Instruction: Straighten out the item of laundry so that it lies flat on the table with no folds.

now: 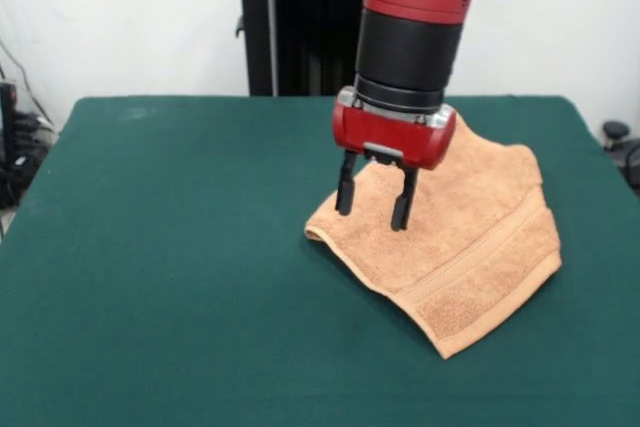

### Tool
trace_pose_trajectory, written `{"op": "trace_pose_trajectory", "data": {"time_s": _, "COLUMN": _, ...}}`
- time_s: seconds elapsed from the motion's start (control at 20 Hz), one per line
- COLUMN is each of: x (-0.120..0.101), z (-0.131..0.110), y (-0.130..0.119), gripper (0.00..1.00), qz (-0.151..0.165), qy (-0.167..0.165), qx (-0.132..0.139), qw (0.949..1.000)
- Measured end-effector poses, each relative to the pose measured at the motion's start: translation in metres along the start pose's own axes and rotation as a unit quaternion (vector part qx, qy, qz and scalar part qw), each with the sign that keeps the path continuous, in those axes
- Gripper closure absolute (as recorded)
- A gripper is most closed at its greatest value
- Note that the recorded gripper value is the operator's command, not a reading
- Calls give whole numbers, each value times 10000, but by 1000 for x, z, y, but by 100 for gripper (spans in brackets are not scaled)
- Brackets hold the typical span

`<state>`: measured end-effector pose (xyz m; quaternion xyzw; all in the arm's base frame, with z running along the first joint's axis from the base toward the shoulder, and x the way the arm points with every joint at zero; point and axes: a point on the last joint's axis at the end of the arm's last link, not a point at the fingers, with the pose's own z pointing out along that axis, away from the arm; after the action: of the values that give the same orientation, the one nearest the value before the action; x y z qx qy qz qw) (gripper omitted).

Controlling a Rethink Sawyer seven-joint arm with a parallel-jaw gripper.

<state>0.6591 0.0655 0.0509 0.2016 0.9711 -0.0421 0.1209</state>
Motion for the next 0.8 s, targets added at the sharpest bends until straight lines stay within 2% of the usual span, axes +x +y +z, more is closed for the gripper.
{"op": "trace_pose_trajectory", "data": {"time_s": 0.15, "x": -6, "z": -1, "y": -9, "gripper": 0, "qz": 106, "qy": 102, "qx": 25, "qw": 9999}}
{"op": "trace_pose_trajectory", "data": {"time_s": 0.6, "x": -27, "z": 9, "y": -58, "gripper": 0, "qz": 511, "qy": 231, "qx": 168, "qw": 9983}}
{"op": "trace_pose_trajectory", "data": {"time_s": 0.8, "x": -26, "z": 17, "y": -58, "gripper": 0, "qz": 523, "qy": 273, "qx": 176, "qw": 9981}}
